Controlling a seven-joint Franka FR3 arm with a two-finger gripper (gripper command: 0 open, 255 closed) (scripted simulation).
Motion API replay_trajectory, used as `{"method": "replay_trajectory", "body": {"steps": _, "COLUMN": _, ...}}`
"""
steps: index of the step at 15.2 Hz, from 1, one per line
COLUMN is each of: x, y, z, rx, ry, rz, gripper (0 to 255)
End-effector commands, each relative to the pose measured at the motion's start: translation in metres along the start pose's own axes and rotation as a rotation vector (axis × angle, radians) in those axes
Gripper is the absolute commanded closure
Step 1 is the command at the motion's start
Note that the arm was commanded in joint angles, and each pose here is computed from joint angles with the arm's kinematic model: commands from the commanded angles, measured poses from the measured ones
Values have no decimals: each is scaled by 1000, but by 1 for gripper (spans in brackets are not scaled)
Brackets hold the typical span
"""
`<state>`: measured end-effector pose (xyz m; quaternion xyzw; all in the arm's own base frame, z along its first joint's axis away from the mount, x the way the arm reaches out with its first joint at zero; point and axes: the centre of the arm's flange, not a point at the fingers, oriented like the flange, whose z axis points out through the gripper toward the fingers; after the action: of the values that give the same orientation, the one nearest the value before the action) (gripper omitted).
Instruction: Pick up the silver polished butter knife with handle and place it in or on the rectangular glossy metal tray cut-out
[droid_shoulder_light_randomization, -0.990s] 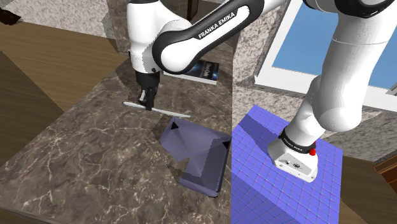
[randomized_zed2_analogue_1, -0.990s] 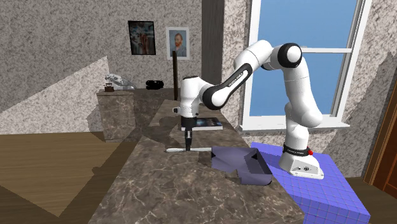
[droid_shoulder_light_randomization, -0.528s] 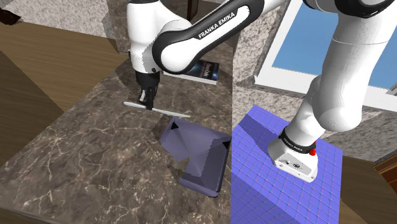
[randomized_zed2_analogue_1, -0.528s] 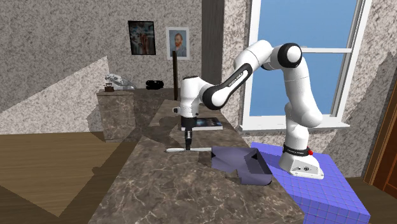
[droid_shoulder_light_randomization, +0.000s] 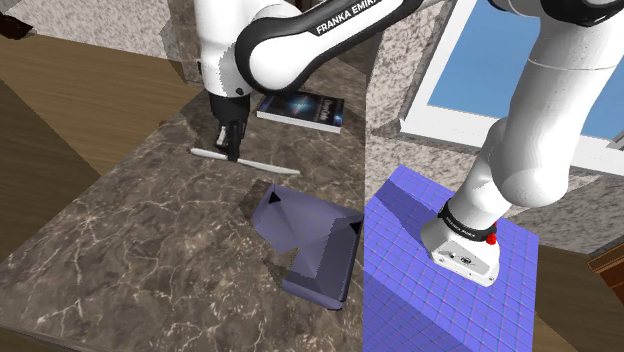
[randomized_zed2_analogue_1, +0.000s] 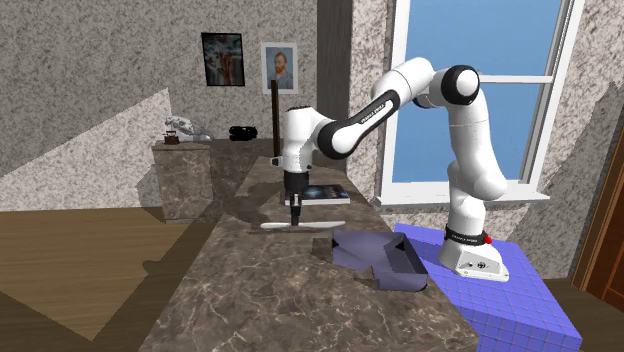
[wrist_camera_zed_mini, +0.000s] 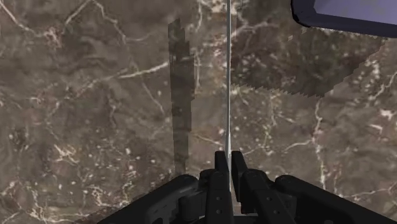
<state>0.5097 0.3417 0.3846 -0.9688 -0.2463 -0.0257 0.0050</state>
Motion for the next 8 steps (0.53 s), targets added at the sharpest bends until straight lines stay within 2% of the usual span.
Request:
{"method": "replay_trajectory", "body": {"steps": 1, "x": 0, "y": 0, "z": -11, "rx": 0, "ry": 0, "rz": 0, "gripper": 255}}
{"method": "replay_trajectory", "body": {"steps": 8, "x": 2, "y": 0, "z": -48, "rx": 0, "ry": 0, "rz": 0, "gripper": 255}}
